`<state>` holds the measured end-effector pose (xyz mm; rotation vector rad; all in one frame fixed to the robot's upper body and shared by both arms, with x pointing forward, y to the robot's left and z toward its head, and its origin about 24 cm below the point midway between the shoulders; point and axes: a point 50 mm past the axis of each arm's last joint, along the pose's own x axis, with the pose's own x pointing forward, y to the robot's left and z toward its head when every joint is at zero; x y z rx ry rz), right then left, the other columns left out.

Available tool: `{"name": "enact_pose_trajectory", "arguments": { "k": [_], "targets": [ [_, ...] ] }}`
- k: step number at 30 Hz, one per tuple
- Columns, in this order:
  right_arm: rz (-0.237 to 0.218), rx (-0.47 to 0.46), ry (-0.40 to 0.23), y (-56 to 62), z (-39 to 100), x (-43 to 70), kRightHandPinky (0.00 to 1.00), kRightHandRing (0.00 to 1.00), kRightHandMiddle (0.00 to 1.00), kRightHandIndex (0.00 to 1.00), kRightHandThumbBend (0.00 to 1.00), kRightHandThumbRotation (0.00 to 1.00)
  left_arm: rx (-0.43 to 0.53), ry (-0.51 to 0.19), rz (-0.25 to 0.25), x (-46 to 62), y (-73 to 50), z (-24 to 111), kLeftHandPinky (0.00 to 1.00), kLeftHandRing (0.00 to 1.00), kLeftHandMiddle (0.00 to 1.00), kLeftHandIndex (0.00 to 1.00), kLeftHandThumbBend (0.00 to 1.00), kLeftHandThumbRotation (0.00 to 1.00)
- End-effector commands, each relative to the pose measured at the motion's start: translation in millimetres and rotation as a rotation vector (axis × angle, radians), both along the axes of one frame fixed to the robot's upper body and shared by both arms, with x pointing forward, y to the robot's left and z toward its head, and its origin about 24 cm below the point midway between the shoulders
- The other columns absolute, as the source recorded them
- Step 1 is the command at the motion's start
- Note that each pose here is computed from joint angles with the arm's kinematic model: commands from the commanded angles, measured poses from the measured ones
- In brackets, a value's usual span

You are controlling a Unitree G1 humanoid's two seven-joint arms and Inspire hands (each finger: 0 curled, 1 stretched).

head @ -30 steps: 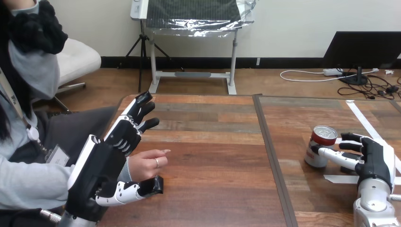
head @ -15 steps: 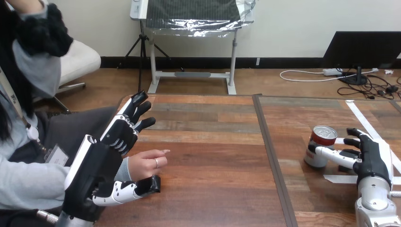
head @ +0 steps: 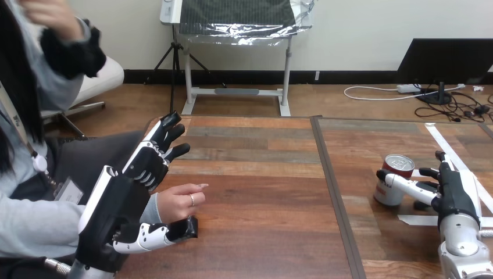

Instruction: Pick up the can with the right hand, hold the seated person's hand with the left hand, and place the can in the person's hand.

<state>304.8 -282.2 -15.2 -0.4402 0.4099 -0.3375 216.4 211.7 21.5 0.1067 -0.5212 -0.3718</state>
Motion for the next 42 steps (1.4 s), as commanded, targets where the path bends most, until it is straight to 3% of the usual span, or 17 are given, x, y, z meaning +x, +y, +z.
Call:
{"name": "enact_pose_trajectory", "arguments": {
  "k": [1, 8, 9, 10, 12, 18, 21, 24, 25, 27, 28, 30, 37, 42],
  "targets": [
    [0.057, 0.011, -0.086, 14.8, 26.5, 27.2, 0.92, 0.98, 0.99, 1.0, 1.0, 0.43, -0.011, -0.071, -0.009, 15.1, -3.2, 13.9, 0.88, 0.96, 0.99, 0.94, 1.0, 0.44],
    [0.067, 0.027, -0.099, 16.3, 27.7, 28.4, 0.99, 1.0, 1.0, 1.0, 1.0, 0.45, -0.006, -0.069, -0.007, 14.6, -3.5, 13.8, 0.88, 0.96, 0.99, 0.94, 1.0, 0.45],
    [0.068, 0.043, -0.111, 17.7, 29.5, 30.1, 0.88, 1.0, 1.0, 1.0, 1.0, 0.45, -0.006, -0.072, -0.009, 14.5, -4.3, 14.0, 0.87, 0.96, 0.98, 0.94, 1.0, 0.45],
    [0.068, 0.055, -0.12, 18.8, 30.8, 31.3, 0.78, 0.92, 0.93, 1.0, 1.0, 0.44, -0.006, -0.074, -0.01, 14.5, -4.8, 14.2, 0.87, 0.96, 0.98, 0.94, 1.0, 0.45],
    [0.07, 0.066, -0.131, 20.4, 32.7, 33.2, 0.7, 0.87, 0.88, 1.0, 1.0, 0.44, -0.007, -0.076, -0.014, 14.5, -5.6, 14.2, 0.88, 0.96, 0.98, 0.94, 1.0, 0.46],
    [0.067, 0.077, -0.14, 23.1, 35.7, 36.6, 0.68, 0.88, 0.88, 1.0, 1.0, 0.42, -0.011, -0.072, -0.025, 14.4, -6.4, 14.0, 0.88, 0.97, 0.99, 0.95, 1.0, 0.45],
    [0.063, 0.084, -0.144, 24.2, 36.9, 38.0, 0.57, 0.77, 0.79, 1.0, 1.0, 0.41, -0.009, -0.071, -0.021, 13.9, -6.7, 13.7, 0.89, 0.97, 0.99, 0.94, 1.0, 0.45],
    [0.063, 0.087, -0.144, 25.7, 38.3, 39.7, 0.41, 0.56, 0.59, 1.0, 1.0, 0.4, -0.007, -0.072, -0.019, 13.4, -7.1, 13.6, 0.89, 0.97, 0.99, 0.94, 1.0, 0.45],
    [0.065, 0.082, -0.143, 26.3, 38.8, 40.3, 0.4, 0.58, 0.63, 1.0, 1.0, 0.4, -0.007, -0.073, -0.018, 13.1, -7.3, 13.6, 0.89, 0.97, 0.99, 0.94, 1.0, 0.45],
    [0.07, 0.071, -0.144, 27.8, 40.0, 41.6, 0.41, 0.64, 0.69, 1.0, 1.0, 0.4, -0.005, -0.074, -0.016, 12.7, -7.5, 13.7, 0.89, 0.96, 0.99, 0.94, 1.0, 0.45],
    [0.072, 0.066, -0.145, 28.4, 40.5, 42.1, 0.49, 0.73, 0.76, 1.0, 1.0, 0.4, -0.004, -0.075, -0.015, 12.5, -7.6, 13.7, 0.89, 0.96, 0.98, 0.94, 1.0, 0.46],
    [0.075, 0.061, -0.146, 29.5, 41.4, 43.1, 0.56, 0.8, 0.81, 1.0, 1.0, 0.4, -0.001, -0.076, -0.013, 12.0, -7.7, 13.8, 0.88, 0.96, 0.98, 0.94, 1.0, 0.46],
    [0.085, 0.058, -0.143, 33.2, 43.3, 45.9, 0.7, 0.89, 0.89, 1.0, 1.0, 0.4, -0.006, -0.074, -0.011, 10.6, -8.3, 13.8, 0.87, 0.96, 0.98, 0.94, 1.0, 0.46],
    [0.09, 0.053, -0.144, 35.9, 44.8, 47.8, 0.72, 0.9, 0.89, 1.0, 1.0, 0.39, -0.007, -0.078, -0.008, 9.5, -8.4, 14.0, 0.87, 0.96, 0.98, 0.94, 1.0, 0.46]
  ]
}}
